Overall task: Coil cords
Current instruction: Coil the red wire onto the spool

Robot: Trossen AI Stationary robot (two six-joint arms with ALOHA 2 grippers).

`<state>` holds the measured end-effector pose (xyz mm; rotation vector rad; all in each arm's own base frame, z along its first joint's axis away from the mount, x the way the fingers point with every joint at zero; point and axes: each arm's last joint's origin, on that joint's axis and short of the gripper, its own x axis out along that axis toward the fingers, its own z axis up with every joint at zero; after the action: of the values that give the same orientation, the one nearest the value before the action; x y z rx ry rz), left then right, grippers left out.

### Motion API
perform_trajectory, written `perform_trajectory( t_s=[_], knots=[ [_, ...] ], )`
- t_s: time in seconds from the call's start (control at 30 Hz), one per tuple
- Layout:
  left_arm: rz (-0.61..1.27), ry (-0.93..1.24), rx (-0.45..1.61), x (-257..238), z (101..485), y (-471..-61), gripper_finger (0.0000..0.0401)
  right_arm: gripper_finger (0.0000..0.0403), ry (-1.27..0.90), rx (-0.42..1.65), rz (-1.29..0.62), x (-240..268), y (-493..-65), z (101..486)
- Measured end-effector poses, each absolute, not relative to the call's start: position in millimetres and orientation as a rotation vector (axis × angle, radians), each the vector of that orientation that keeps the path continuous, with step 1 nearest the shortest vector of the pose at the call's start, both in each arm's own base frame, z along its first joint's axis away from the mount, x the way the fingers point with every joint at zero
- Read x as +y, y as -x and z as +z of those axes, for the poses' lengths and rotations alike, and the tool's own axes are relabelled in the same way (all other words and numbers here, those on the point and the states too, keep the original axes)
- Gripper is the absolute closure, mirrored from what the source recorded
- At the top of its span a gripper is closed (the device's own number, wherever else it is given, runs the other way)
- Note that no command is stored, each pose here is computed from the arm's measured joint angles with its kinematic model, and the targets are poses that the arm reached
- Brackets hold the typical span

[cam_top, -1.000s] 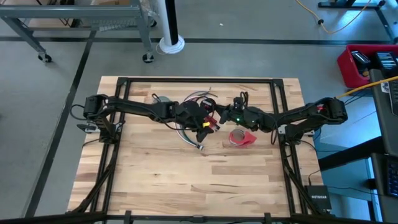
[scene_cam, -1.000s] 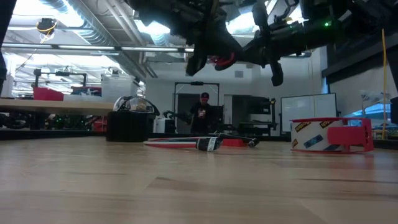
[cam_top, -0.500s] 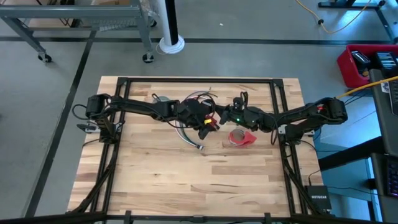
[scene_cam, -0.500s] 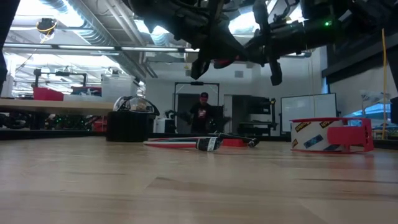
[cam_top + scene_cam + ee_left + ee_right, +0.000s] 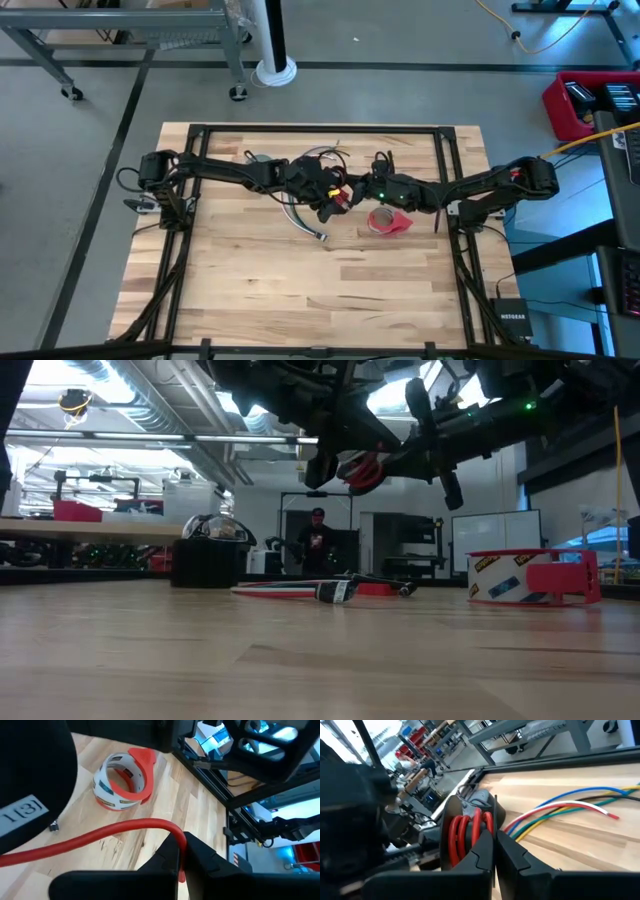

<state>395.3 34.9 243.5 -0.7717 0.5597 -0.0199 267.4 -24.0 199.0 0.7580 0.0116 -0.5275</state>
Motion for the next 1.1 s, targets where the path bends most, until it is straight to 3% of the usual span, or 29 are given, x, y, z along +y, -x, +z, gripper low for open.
perform_trajectory(
  t_s=[0.2,0.47,0.7,1.1],
  knots=[
    [-0.042,0.815,0.584,40.5,242.6,-393.6,0.0401,0.0395,-0.768,0.054,-0.548,-24.0,-266.3,194.3],
    [-0.026,0.936,0.765,45.6,230.4,-382.8,0.0401,0.0395,-0.790,0.076,-0.521,-23.1,-266.4,193.1],
    [-0.025,0.971,0.763,45.3,231.2,-383.3,0.0401,0.0395,-0.791,0.075,-0.520,-23.1,-266.4,193.3],
    [0.059,0.846,0.850,46.5,221.7,-375.5,0.0401,0.0395,-0.804,0.052,-0.482,-22.5,-267.6,196.5]
  ],
)
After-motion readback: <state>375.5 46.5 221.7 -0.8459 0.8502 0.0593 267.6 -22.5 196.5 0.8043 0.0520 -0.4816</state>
